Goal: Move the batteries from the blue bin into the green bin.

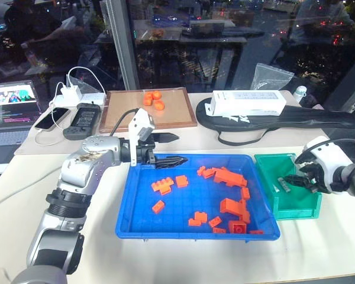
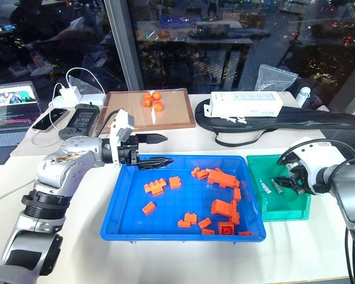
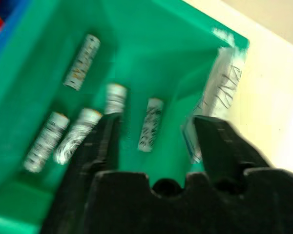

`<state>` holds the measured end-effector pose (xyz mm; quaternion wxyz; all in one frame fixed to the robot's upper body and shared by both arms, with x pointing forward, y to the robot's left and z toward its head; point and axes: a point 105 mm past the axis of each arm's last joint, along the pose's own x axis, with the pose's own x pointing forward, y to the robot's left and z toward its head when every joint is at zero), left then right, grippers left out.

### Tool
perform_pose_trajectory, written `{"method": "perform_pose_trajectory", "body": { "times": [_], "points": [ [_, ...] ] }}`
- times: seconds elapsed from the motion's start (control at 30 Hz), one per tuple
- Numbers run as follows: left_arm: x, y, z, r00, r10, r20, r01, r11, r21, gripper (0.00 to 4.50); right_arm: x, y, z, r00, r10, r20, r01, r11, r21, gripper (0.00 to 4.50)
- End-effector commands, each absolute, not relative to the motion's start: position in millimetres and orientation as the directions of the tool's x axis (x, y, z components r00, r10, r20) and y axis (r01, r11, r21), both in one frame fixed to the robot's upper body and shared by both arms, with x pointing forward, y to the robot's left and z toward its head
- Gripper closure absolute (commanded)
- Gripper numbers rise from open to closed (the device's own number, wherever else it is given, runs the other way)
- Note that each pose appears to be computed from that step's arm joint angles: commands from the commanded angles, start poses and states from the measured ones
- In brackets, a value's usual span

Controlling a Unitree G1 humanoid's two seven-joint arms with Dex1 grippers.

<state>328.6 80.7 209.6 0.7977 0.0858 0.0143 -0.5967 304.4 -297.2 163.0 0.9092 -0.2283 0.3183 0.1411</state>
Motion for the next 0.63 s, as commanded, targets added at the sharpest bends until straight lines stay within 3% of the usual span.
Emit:
{"method": "perform_pose_trajectory", "body": {
  "times": [0.03,0.23,0.43,0.63],
  "points": [
    [331,88,225,0.354,-0.932,-0.084,0.919,0.329,0.217,0.0,308,-297,197,0.821,0.131,-0.555,-0.383,0.848,-0.367,0.2],
    [334,113,216,0.439,-0.892,-0.108,0.883,0.406,0.233,0.0,304,-279,242,0.913,0.296,-0.28,-0.402,0.767,-0.5,0.08],
    [332,133,205,0.496,-0.859,-0.132,0.864,0.471,0.181,0.0,280,-256,226,0.849,0.501,-0.171,-0.528,0.78,-0.336,0.08],
    [334,146,199,0.554,-0.819,-0.148,0.831,0.533,0.161,0.0,279,-245,209,0.849,0.505,-0.155,-0.528,0.798,-0.292,0.08]
  ]
}}
